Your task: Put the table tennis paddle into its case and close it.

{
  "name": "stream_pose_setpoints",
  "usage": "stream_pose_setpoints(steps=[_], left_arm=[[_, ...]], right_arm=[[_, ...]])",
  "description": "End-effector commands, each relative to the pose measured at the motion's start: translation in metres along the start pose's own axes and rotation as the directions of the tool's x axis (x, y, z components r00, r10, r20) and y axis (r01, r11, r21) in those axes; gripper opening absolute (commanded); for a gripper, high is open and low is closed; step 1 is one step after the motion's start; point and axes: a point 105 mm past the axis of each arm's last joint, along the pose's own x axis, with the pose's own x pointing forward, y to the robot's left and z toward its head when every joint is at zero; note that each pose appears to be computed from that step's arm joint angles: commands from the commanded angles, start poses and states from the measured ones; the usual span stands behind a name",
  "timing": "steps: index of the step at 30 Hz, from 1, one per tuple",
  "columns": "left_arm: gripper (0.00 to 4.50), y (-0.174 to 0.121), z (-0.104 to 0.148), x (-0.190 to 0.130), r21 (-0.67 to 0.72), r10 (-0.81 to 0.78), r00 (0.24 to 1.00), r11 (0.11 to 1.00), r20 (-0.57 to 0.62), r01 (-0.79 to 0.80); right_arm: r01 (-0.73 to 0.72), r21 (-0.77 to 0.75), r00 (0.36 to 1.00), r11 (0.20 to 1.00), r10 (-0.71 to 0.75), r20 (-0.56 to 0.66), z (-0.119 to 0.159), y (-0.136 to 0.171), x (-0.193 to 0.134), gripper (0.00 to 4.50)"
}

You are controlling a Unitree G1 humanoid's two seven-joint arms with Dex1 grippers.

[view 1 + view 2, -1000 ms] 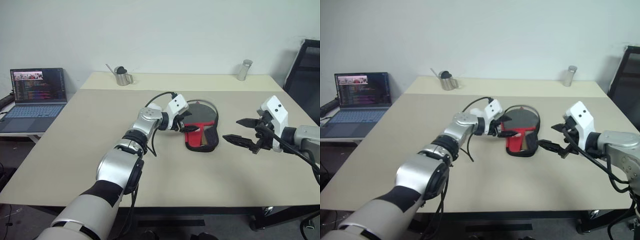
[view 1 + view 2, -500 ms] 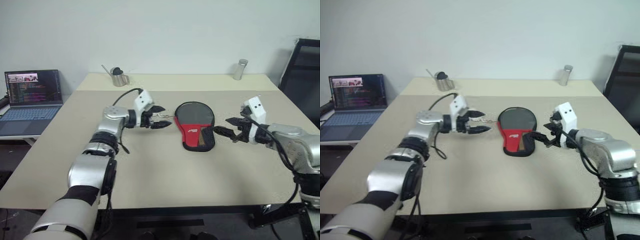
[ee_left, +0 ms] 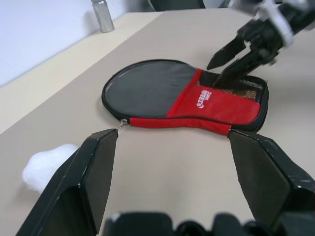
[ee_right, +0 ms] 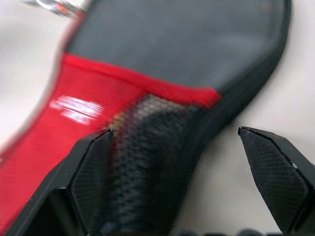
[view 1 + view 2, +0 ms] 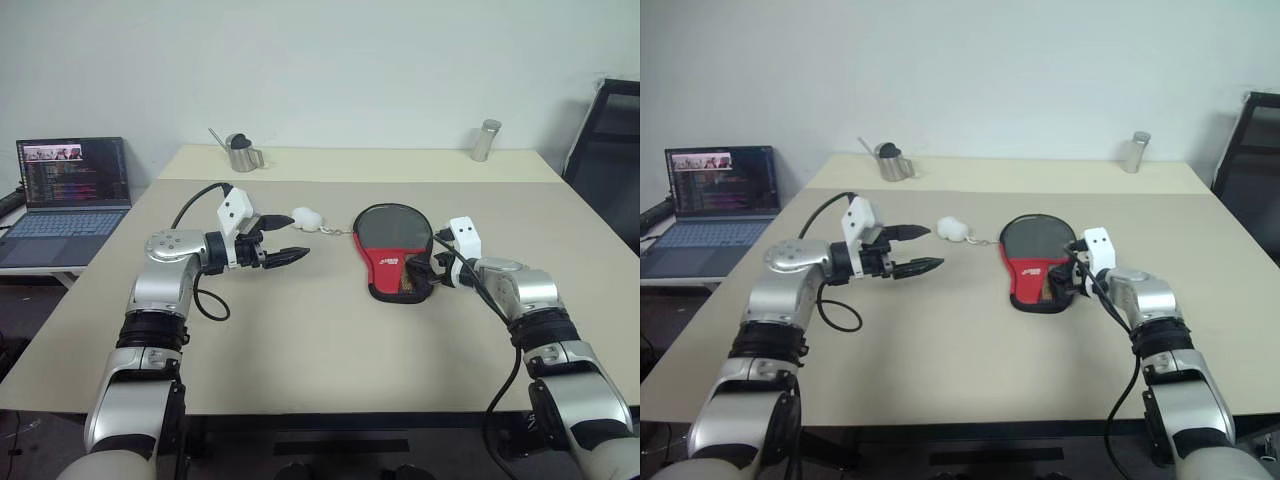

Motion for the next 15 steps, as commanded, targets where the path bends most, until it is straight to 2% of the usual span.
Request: stream_pose_setpoints(steps=[1,9,12,15], left_arm=[[3.90,0.001,0.020,-0.004,0.042,0.015,0.999,0.999,0.038,-0.017],[3.90,0.002,0.025,-0.004,0.045,0.015,0.999,0.999,0.037,-0.017],[3.90,0.002,0.026,-0.004,0.048,0.013,0.999,0.999,0.037,-0.015],[3.90,0.001,0.026,-0.005,0.049,0.011,0.999,0.999,0.034,-0.012]], right_arm=[[0.002,0.010,0.999,1.000,-0.002,0.047,0.014,0.000,0.005,4.49],[-0.063,0.127,0.998,0.990,0.065,-0.014,-0.002,0.019,0.022,4.49],[-0.081,0.146,0.995,0.986,0.088,-0.041,-0.009,0.025,0.026,3.89],[-0.121,0.146,0.989,0.982,0.131,-0.061,-0.014,0.036,0.029,2.94]])
